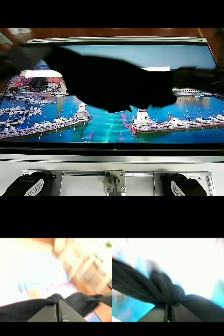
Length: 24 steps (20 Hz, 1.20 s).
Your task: Fold the shirts.
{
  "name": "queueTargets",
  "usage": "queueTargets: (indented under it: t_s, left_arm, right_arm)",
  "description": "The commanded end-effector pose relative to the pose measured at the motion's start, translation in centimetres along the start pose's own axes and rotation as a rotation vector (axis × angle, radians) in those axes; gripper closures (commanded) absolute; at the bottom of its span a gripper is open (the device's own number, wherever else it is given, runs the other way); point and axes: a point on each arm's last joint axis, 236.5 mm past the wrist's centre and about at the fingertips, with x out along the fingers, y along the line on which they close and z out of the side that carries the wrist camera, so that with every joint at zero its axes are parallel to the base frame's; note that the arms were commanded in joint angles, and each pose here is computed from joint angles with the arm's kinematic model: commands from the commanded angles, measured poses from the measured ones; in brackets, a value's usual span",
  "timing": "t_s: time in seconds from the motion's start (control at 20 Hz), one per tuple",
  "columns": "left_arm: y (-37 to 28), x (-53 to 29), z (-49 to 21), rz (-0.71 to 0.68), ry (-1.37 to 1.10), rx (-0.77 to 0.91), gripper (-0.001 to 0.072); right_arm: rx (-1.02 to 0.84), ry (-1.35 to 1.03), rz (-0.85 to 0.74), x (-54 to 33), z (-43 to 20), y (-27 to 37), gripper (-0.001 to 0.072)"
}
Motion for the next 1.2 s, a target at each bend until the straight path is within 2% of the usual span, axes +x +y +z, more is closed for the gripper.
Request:
queueTargets:
  t_s: [0.0, 0.15, 0.3, 0.45, 0.6, 0.85, 1.0, 1.15]
  left_arm:
    - [-6.7, -6.1, 8.1, 0.027, -0.202, 0.191, 0.0666]
    - [-7.2, -7.3, 6.5, 0.061, -0.134, 0.19, 0.0667]
    - [-5.4, -7.5, 1.9, 0.124, 0.066, 0.174, 0.0667]
    - [-2.4, -8.2, -2.9, 0.222, 0.261, 0.125, 0.0666]
    - [0.4, -8.3, -9.5, 0.25, 0.458, -0.005, 0.0666]
    - [6.2, -7.6, -21.4, 0.306, 0.656, -0.215, 0.0666]
    - [10.5, -7.0, -26.2, 0.394, 0.641, -0.322, 0.0666]
    - [15.0, -5.8, -28.2, 0.501, 0.559, -0.418, 0.0665]
  right_arm:
    - [-0.04, -0.266, 0.027, -9.9, 6.5, 5.1, 0.0633]
    - [-0.01, -0.158, 0.053, -11.4, 3.7, 6.5, 0.0632]
    - [0.012, -0.051, 0.06, -11.3, 1.1, 6.8, 0.0633]
    - [0.015, -0.073, 0.038, -11.3, 1.6, 6.2, 0.0633]
    - [0.019, -0.103, -0.026, -9.6, 3.2, 3.9, 0.0633]
    - [0.058, 0.102, 0.067, 0.7, 1.5, 1.3, 0.0633]
    - [0.132, 0.294, 0.067, 9.4, -2.5, -2.9, 0.0633]
    - [0.237, 0.443, 0.049, 18.5, -8.2, -7.5, 0.0633]
